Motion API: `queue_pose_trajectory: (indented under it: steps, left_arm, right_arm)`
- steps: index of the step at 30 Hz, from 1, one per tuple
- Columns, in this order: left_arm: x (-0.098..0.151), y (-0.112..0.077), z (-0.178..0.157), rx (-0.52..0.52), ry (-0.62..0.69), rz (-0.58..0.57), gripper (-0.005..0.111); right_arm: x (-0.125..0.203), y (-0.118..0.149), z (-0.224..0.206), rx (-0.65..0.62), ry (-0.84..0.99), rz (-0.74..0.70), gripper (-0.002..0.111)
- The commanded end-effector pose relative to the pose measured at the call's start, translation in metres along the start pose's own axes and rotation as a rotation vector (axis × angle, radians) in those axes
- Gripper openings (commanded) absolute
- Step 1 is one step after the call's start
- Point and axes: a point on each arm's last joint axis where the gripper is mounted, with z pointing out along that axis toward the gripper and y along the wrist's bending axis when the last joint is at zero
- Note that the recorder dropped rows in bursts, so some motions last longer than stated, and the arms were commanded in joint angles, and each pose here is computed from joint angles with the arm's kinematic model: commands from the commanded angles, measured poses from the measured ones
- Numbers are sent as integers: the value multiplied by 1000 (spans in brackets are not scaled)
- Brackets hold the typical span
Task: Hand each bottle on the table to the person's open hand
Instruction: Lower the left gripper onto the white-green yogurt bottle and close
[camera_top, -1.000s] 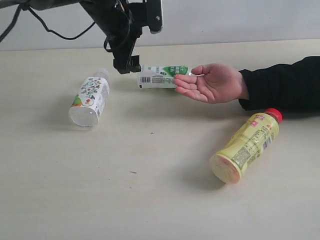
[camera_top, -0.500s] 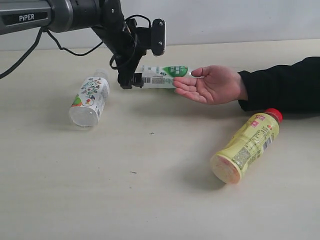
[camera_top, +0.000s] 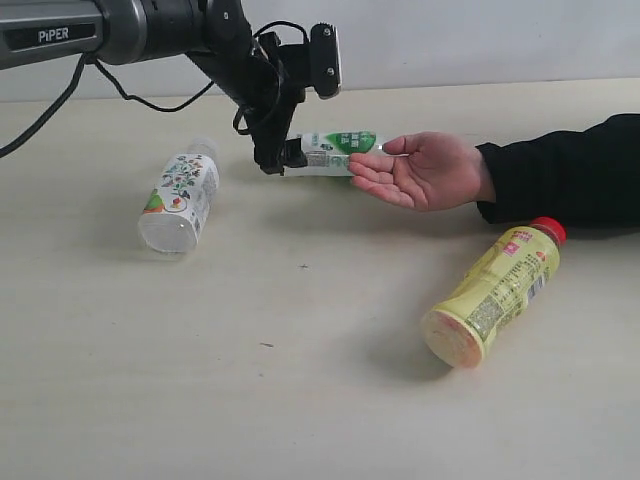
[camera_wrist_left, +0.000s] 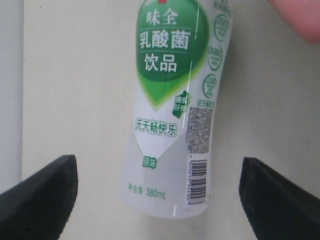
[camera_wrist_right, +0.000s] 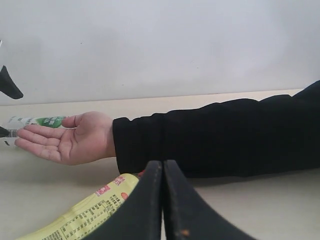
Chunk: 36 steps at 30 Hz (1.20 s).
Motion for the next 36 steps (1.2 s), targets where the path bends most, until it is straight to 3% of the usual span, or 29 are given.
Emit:
queue_pose_trajectory:
  steps: [1, 17, 36]
  left_arm:
    - [-1, 1, 5, -24, -27, -19, 84]
    - [11, -10, 43, -36, -17, -6, 84]
    - [11, -9, 44, -47, -19, 24, 84]
  right_arm:
    - [1, 0, 0, -2, -5, 0, 0]
    - [1, 0, 0, -2, -5, 0, 0]
    - [1, 0, 0, -2, -5, 0, 0]
